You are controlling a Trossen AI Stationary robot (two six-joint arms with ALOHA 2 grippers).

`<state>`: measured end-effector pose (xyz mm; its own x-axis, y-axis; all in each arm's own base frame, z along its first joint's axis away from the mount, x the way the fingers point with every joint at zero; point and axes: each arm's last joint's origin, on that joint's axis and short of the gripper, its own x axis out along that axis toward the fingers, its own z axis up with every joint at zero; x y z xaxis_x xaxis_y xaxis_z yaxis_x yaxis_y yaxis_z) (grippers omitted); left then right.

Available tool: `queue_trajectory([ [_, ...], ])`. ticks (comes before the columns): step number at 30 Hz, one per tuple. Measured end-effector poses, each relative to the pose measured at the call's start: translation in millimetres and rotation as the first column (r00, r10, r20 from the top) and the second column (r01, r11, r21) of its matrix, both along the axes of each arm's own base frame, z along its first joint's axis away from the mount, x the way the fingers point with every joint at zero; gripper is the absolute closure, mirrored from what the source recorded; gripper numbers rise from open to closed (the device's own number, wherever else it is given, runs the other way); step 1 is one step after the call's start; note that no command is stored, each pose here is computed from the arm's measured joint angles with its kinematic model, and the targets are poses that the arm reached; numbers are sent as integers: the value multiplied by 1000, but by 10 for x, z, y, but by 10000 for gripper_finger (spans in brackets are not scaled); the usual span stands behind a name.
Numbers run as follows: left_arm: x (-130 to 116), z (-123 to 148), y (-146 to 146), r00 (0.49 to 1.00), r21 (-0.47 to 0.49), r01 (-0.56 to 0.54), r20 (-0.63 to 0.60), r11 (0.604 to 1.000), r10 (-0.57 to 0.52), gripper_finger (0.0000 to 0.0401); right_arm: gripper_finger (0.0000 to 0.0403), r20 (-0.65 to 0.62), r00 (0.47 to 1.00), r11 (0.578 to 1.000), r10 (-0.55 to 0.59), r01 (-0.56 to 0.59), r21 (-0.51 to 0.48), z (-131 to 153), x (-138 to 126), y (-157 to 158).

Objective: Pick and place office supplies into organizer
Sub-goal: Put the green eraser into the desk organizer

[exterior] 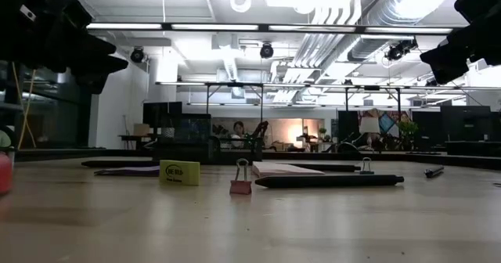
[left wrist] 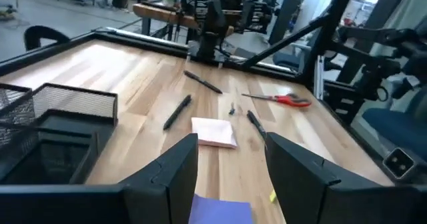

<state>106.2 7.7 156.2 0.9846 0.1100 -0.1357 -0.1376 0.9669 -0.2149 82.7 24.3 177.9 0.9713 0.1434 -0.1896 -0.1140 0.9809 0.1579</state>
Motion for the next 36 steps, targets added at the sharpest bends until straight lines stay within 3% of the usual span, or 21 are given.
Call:
queue_trajectory([
  [7, 18, -15, 42, 991, 83, -128, -27, 988, 130, 240, 196, 0, 1000, 1000, 0, 0, 0, 0, 0, 0],
  [13, 12, 17, 87, 959, 149, -279, 1, 949, 282, 240, 196, -6, 1000, 1000, 0, 0, -2, -6, -1, 0],
  [15, 16, 14, 77, 969, 149, -243, -3, 958, 246, 240, 196, -8, 1000, 1000, 0, 0, -3, -8, -1, -1],
  [18, 42, 13, 26, 998, 164, -60, -11, 985, 62, 240, 196, -12, 1000, 1000, 0, 0, -5, -12, -2, -1],
  [21, 67, 77, -9, 998, 156, 62, 1, 986, -63, 240, 196, -13, 1000, 1000, 0, 0, -5, -13, -2, -1],
  [28, 244, 220, -24, 983, 130, 165, -107, 978, -151, 240, 196, -14, 1000, 1000, 0, 0, -5, -13, -2, -1],
  [36, 582, 159, -22, 948, 104, 245, -232, 964, -216, 240, 196, -14, 1000, 1000, 0, 0, -5, -13, -2, -1],
])
